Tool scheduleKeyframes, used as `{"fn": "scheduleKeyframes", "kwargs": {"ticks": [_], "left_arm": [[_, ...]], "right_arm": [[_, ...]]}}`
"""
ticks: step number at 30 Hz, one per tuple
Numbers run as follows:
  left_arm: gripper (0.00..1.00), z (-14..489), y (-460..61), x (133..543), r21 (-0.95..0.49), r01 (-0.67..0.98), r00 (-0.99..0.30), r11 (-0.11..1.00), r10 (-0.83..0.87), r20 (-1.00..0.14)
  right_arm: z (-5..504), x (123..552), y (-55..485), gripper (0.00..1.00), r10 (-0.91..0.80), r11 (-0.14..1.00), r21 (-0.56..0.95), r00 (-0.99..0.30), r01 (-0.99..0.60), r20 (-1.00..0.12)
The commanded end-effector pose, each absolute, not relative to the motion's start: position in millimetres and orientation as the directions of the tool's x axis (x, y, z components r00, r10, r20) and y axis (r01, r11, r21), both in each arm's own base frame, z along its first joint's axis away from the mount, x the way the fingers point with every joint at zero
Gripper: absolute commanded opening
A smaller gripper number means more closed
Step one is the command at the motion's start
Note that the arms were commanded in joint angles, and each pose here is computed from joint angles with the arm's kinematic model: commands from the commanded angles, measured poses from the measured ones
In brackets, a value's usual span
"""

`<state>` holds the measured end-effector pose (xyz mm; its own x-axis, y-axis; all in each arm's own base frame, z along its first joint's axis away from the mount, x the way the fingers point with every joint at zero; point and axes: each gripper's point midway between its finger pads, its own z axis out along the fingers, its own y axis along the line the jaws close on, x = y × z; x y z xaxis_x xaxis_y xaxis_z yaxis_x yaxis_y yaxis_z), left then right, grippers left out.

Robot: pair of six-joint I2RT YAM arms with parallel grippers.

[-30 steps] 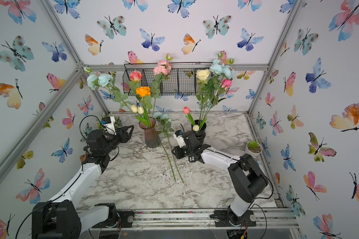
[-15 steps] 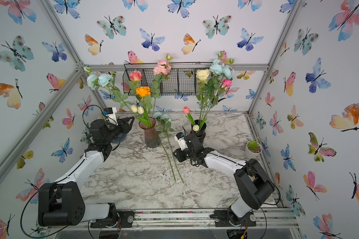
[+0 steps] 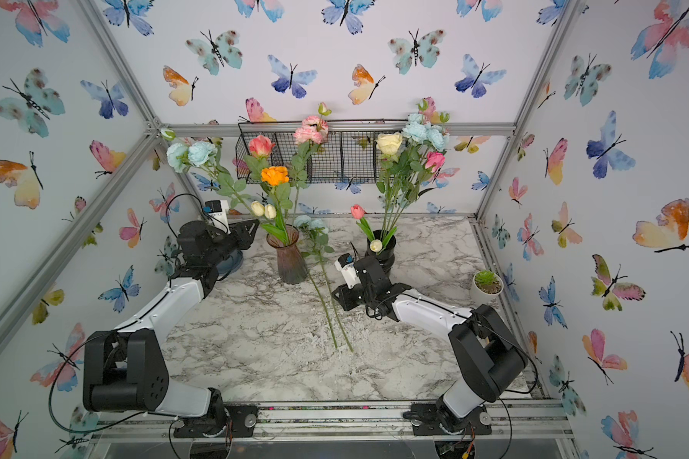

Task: Pick out blue flowers from the vase
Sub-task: Pick up the flower from the vase.

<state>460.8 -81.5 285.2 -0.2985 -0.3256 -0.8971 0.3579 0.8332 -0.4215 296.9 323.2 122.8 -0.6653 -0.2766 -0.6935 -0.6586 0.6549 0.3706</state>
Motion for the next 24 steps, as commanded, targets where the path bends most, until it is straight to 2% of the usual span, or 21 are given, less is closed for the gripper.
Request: {"fn": "scheduleKeyframes", "kwargs": {"ticks": [1, 8, 24], "left_arm": [[0.28, 293.2, -88.6, 463.0, -0.407, 0.415, -0.286, 0.814, -0.307, -0.907], [0.25, 292.8, -97.3, 461.4, -0.421, 0.465, -0.292, 0.779, -0.314, -0.903], [0.18, 294.1, -98.4, 470.0, -0.421, 0.471, -0.291, 0.775, -0.313, -0.904]], "right_arm": [[120.5, 297.2, 329.2, 0.27, -0.290, 0.641, 0.365, -0.653, -0.675, -0.699], [120.1, 298.3, 329.3, 0.27, -0.291, 0.643, 0.362, -0.652, -0.675, -0.700], [116.3, 300.7, 332.1, 0.27, -0.302, 0.640, 0.358, -0.651, -0.680, -0.697]]}}
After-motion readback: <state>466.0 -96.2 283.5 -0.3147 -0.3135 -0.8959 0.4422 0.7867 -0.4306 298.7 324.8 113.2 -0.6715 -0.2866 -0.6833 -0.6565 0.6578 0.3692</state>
